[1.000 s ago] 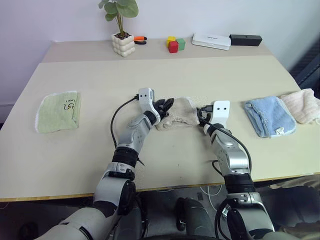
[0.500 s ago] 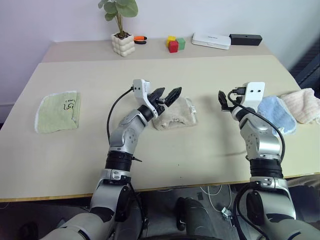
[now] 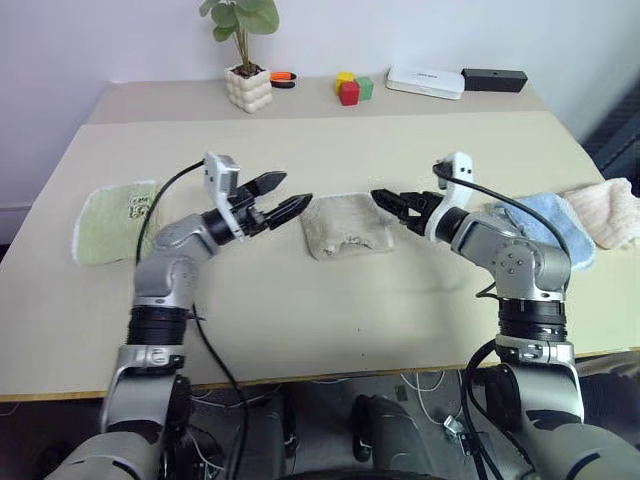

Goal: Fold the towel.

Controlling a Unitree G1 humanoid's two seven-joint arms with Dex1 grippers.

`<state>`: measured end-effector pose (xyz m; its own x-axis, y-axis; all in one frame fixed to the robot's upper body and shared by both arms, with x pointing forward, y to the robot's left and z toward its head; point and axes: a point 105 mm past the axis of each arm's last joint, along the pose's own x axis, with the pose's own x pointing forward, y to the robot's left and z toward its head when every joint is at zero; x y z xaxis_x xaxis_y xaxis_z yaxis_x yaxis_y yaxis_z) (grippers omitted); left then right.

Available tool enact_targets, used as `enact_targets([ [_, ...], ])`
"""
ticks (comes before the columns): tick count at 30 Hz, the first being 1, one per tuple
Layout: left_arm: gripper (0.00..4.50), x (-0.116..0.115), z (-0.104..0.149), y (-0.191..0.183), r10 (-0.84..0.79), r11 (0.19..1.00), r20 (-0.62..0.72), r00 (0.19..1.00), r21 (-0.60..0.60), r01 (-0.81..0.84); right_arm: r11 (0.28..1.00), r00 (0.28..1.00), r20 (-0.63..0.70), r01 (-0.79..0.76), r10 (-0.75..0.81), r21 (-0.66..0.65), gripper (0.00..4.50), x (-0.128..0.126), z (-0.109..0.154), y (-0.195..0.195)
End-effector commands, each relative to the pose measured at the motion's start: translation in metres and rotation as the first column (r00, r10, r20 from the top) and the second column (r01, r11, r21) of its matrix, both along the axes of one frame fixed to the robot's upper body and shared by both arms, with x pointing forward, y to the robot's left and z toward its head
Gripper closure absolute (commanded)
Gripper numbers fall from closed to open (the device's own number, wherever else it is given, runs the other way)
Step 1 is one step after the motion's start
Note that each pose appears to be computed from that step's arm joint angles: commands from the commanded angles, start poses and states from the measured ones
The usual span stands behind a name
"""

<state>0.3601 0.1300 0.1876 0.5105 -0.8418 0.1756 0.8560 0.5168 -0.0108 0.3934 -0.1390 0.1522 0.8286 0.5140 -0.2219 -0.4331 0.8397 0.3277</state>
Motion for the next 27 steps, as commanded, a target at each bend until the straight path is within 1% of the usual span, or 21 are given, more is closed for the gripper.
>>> enact_targets([
  [1, 0.04, -0.008, 0.009, 0.006, -0.025, 0.999, 0.067, 0.997, 0.021, 0.024, 0.994, 1.000, 0.026, 0.013, -0.010, -0.106, 0.00, 0.006, -0.005, 0.000],
  [3, 0.04, -0.010, 0.009, 0.007, -0.025, 0.999, 0.081, 0.996, 0.035, 0.022, 0.992, 1.000, 0.018, 0.008, -0.006, -0.128, 0.00, 0.008, -0.011, 0.001],
  [6, 0.04, -0.015, 0.011, 0.009, -0.019, 0.999, 0.096, 0.995, 0.030, 0.016, 0.983, 0.999, -0.030, -0.019, 0.014, -0.182, 0.00, 0.008, -0.027, 0.006],
  [8, 0.04, -0.017, 0.011, 0.008, -0.014, 0.999, 0.101, 0.995, 0.031, 0.011, 0.984, 0.999, -0.051, -0.026, 0.018, -0.177, 0.00, 0.009, -0.031, 0.005],
  [9, 0.01, -0.017, 0.011, 0.007, -0.011, 1.000, 0.101, 0.995, 0.030, 0.008, 0.988, 0.998, -0.067, -0.030, 0.021, -0.149, 0.24, 0.009, -0.031, 0.004],
  [10, 0.00, -0.017, 0.012, 0.008, -0.004, 1.000, 0.099, 0.995, 0.020, 0.002, 0.991, 0.995, -0.094, -0.052, 0.041, -0.122, 0.51, 0.007, -0.033, 0.005],
  [12, 0.00, -0.016, 0.014, 0.008, 0.007, 1.000, 0.097, 0.995, 0.005, -0.007, 0.992, 0.989, -0.126, -0.088, 0.076, -0.091, 1.35, 0.003, -0.035, 0.006],
  [15, 0.00, -0.014, 0.014, 0.007, 0.008, 1.000, 0.091, 0.996, 0.002, -0.009, 0.996, 0.986, -0.149, -0.072, 0.078, 0.044, 2.88, 0.005, -0.027, 0.005],
  [16, 0.00, -0.014, 0.014, 0.006, 0.008, 1.000, 0.090, 0.996, 0.005, -0.009, 0.995, 0.986, -0.151, -0.064, 0.075, 0.080, 3.47, 0.005, -0.024, 0.004],
  [18, 0.00, -0.010, 0.013, 0.003, 0.005, 1.000, 0.081, 0.997, 0.000, -0.005, 0.986, 0.989, -0.126, -0.052, 0.073, 0.160, 4.48, 0.006, -0.010, -0.001],
  [21, 0.00, -0.005, 0.014, 0.000, -0.003, 1.000, 0.073, 0.997, -0.019, 0.004, 0.943, 0.997, -0.080, 0.010, 0.018, 0.331, 4.48, 0.008, 0.016, -0.017],
  [22, 0.00, -0.003, 0.014, -0.004, -0.007, 1.000, 0.071, 0.997, -0.028, 0.009, 0.930, 0.998, -0.068, 0.025, 0.000, 0.366, 4.48, 0.007, 0.021, -0.025],
  [25, 0.00, 0.002, 0.017, -0.015, -0.033, 0.998, 0.078, 0.996, -0.058, 0.038, 0.876, 0.993, -0.029, 0.112, -0.111, 0.470, 4.48, 0.004, 0.039, -0.050],
  [27, 0.00, 0.006, 0.022, -0.023, -0.057, 0.994, 0.088, 0.995, -0.091, 0.065, 0.829, 0.974, 0.025, 0.180, -0.227, 0.530, 4.48, -0.003, 0.057, -0.072],
])
